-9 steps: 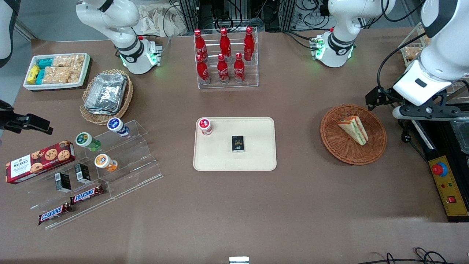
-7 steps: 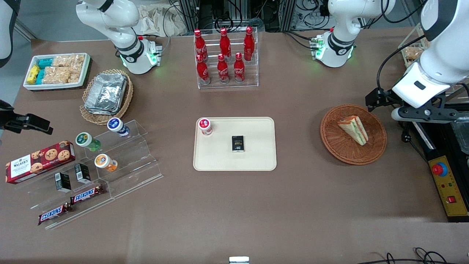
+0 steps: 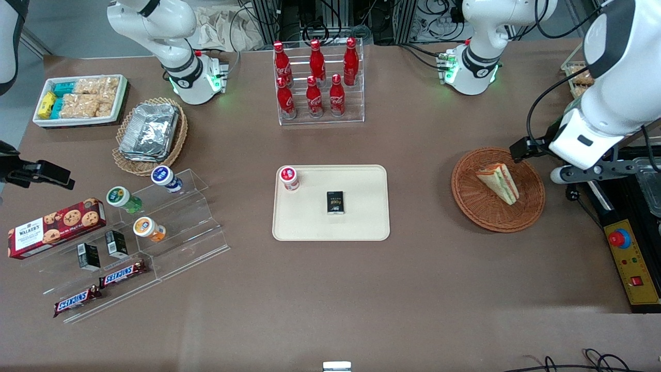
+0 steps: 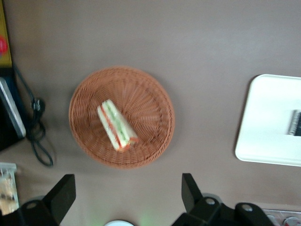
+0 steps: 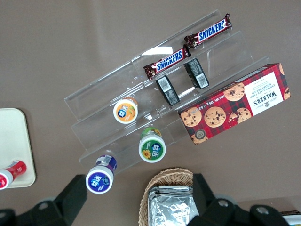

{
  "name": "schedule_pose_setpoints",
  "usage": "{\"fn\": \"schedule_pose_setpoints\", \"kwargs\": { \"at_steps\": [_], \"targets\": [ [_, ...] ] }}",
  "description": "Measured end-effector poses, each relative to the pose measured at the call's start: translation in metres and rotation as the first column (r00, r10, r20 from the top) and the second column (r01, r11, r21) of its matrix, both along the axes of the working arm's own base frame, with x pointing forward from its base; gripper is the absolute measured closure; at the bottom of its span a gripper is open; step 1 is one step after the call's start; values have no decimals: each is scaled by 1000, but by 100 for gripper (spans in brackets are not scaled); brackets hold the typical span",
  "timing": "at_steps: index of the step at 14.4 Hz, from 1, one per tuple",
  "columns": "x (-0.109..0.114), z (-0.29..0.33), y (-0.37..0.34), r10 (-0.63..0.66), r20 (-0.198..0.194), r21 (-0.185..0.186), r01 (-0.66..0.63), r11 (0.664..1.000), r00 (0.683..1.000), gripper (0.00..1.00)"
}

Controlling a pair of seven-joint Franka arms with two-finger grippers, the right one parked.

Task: Place sandwich from basket to tray
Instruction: 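Move the left gripper over the wrapped sandwich in the wicker basket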

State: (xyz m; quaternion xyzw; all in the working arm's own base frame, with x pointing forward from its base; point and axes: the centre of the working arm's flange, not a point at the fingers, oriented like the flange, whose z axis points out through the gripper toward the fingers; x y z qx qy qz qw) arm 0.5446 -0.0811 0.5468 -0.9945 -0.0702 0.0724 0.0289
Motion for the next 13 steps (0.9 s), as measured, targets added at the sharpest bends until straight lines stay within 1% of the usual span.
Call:
{"fn": "schedule_pose_setpoints", "kwargs": {
  "at_steps": [1, 2, 4, 6, 8, 10, 11, 13],
  "targets": [
    [-5, -16, 6, 63, -19, 20, -62, 998, 998, 0],
    [-9, -33, 15, 120, -18, 33, -119, 992, 993, 0],
    [-21, -66, 34, 178, 8, 33, -178, 983, 984, 0],
    [-39, -103, 54, 233, 40, 27, -234, 972, 972, 0],
    [-53, -128, 72, 283, 55, 24, -285, 958, 957, 0],
    [-60, -140, 81, 315, 70, 20, -317, 948, 947, 0],
    [-61, -146, 85, 342, 87, 16, -345, 938, 936, 0],
    [-64, -162, 88, 429, 121, 6, -433, 901, 895, 0]
  ]
}}
